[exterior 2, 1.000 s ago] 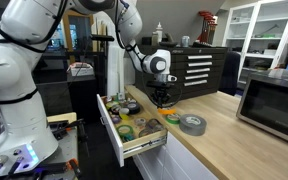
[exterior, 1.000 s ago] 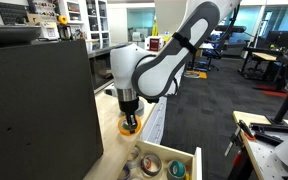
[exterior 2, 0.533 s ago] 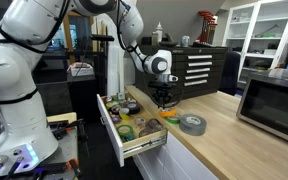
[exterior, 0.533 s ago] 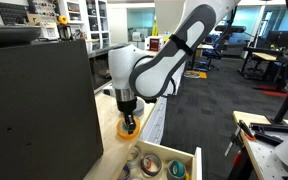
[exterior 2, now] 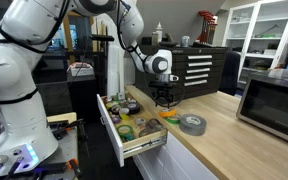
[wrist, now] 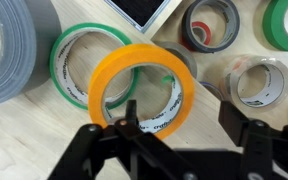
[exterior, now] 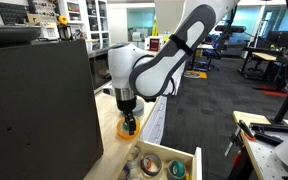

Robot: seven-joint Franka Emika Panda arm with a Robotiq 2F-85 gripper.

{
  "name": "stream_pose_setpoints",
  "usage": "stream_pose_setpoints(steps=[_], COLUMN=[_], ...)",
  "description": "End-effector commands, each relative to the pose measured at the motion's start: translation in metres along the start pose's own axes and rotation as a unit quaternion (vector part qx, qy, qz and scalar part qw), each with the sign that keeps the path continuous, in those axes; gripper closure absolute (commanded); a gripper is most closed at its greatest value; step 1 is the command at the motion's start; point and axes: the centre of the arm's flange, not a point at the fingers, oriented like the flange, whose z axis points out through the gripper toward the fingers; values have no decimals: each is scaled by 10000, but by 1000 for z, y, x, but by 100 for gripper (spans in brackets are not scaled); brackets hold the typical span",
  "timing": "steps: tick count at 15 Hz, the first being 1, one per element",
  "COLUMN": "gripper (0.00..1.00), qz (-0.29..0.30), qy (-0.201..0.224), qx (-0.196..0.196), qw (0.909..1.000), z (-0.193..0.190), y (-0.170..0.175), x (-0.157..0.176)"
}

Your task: Take the orange masking tape out of the drawer and put it on the counter

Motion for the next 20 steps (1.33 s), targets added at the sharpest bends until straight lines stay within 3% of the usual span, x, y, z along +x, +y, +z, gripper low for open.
stream_pose_setpoints(steps=[1,11,12,20], gripper=[0,0,0,0], qz=[230,877,644,653], qy=[-63,16,46,46], qx=[100,195,157,156], qw=[9997,9960,9978,9977], z=[-1,-1,1,1], y=[1,-3,-2,-2], x=[2,3,1,1])
